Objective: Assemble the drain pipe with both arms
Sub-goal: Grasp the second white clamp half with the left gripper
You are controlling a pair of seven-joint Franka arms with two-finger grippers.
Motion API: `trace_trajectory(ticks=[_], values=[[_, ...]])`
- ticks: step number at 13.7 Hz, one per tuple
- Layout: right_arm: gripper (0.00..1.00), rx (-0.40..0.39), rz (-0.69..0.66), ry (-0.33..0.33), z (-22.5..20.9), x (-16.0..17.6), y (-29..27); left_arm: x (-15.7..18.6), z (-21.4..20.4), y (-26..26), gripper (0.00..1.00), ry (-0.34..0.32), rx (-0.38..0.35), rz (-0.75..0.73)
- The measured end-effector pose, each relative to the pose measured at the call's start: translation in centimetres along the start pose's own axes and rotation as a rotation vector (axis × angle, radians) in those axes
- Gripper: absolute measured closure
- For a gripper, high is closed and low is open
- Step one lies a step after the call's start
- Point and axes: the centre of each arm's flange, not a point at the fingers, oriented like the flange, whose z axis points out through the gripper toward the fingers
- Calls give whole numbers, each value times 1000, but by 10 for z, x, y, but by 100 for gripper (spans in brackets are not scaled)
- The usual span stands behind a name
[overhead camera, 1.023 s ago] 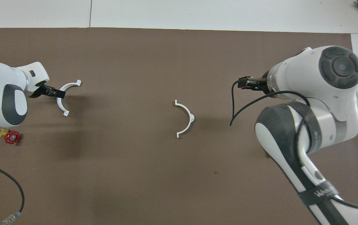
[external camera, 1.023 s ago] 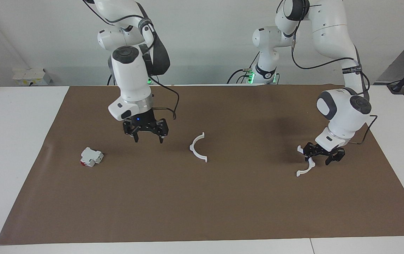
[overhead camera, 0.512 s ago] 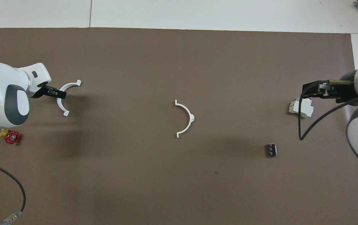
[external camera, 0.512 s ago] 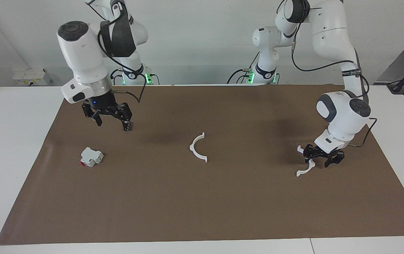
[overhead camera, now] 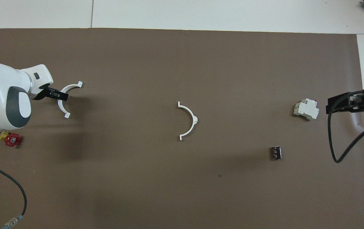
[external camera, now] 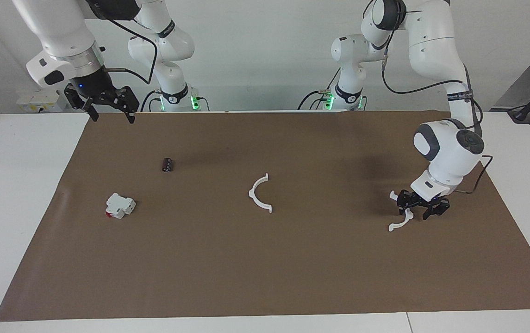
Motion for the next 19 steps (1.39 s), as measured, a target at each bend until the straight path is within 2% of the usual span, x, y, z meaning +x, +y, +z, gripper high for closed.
trace_trajectory(ticks=[3, 5, 9, 10, 13, 15, 16, 18, 19], values=[[0, -1, -24, -12, 6, 0, 0, 0, 1, 0, 21, 0, 0, 1], [0, -1, -25, -15, 7, 0, 0, 0, 1, 0, 27, 1, 0, 1], [0, -1, -25, -16, 8, 0, 0, 0, 2, 1, 31, -1, -1, 1], [0, -1, -27, -16, 8, 0, -1, 0, 2, 1, 38, -1, -1, 0], [0, -1, -31, -14, 7, -1, -3, -2, 3, 1, 42, -7, -5, -3], [0, -1, -32, -13, 6, -1, -3, -3, 5, 0, 67, -12, -8, -16], [0, -1, -32, -13, 6, -1, -3, -4, 5, 1, 68, -15, -10, -29], [0, -1, -32, -13, 6, -1, -3, -3, 4, 2, 79, -18, -13, -66], [0, -1, -32, -13, 6, -1, -3, -3, 1, 4, 79, -22, -16, -87]])
